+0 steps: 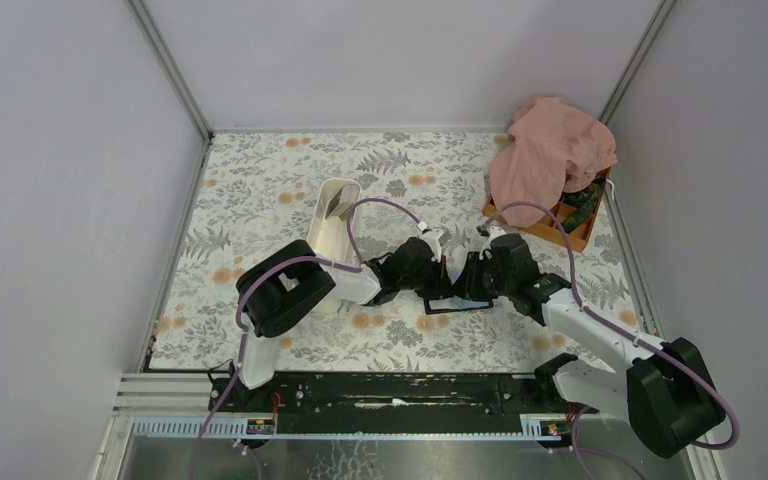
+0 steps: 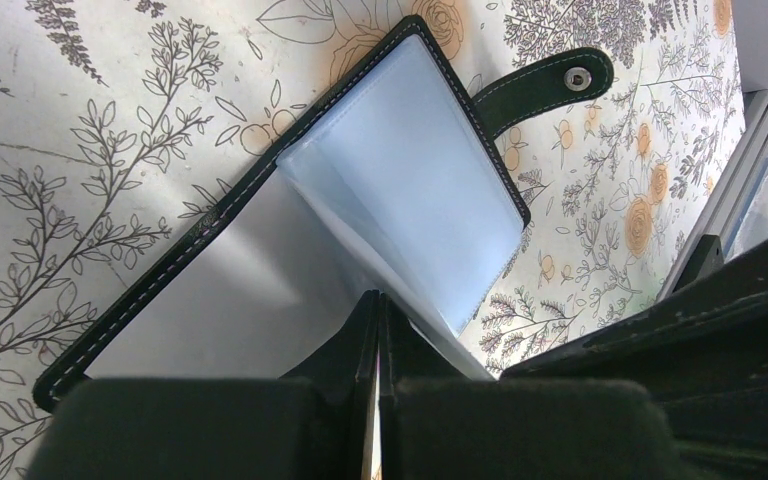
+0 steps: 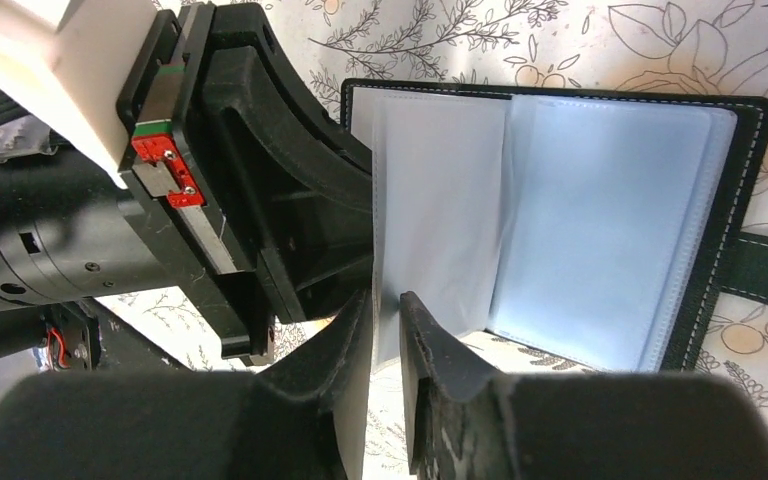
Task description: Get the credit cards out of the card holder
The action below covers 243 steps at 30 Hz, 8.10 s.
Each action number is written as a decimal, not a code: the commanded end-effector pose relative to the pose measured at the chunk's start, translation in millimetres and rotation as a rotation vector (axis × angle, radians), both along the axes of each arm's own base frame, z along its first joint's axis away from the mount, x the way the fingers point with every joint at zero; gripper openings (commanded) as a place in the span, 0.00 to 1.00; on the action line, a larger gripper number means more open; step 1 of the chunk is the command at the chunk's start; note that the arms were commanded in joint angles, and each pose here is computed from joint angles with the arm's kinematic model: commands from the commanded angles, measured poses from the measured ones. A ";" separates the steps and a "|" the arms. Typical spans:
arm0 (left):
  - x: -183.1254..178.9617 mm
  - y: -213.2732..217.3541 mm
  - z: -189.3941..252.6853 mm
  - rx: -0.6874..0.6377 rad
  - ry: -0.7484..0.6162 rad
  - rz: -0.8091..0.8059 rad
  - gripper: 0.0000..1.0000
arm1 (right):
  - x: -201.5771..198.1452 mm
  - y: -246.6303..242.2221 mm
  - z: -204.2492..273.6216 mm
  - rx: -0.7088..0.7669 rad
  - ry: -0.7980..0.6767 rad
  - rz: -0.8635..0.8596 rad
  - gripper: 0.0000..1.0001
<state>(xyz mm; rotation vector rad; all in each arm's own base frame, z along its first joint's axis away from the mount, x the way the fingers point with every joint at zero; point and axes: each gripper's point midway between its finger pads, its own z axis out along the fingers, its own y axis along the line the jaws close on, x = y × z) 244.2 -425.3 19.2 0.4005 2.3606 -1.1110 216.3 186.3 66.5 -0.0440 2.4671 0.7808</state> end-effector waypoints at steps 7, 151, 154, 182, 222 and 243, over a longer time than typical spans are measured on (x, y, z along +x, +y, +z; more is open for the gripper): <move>-5.2 7.2 -8.3 0.021 0.010 -0.007 0.00 | 17.0 -3.9 18.7 -0.034 -0.088 -0.049 0.36; -42.2 77.3 -46.4 0.223 -0.032 0.092 0.00 | 0.9 0.9 -53.6 0.123 0.078 -0.119 0.59; -41.8 76.9 -47.0 0.222 -0.031 0.094 0.00 | -0.9 5.7 -50.8 0.158 0.079 -0.105 0.59; -44.0 73.3 -49.0 0.211 -0.021 0.078 0.00 | -8.5 42.6 7.8 0.460 0.045 0.016 0.57; -44.5 72.0 -52.8 0.219 -0.011 0.075 0.00 | -4.6 26.6 1.7 0.428 0.019 0.039 0.49; -44.4 71.9 -54.0 0.224 -0.011 0.071 0.00 | 6.5 0.5 -0.3 0.414 0.028 -0.037 0.30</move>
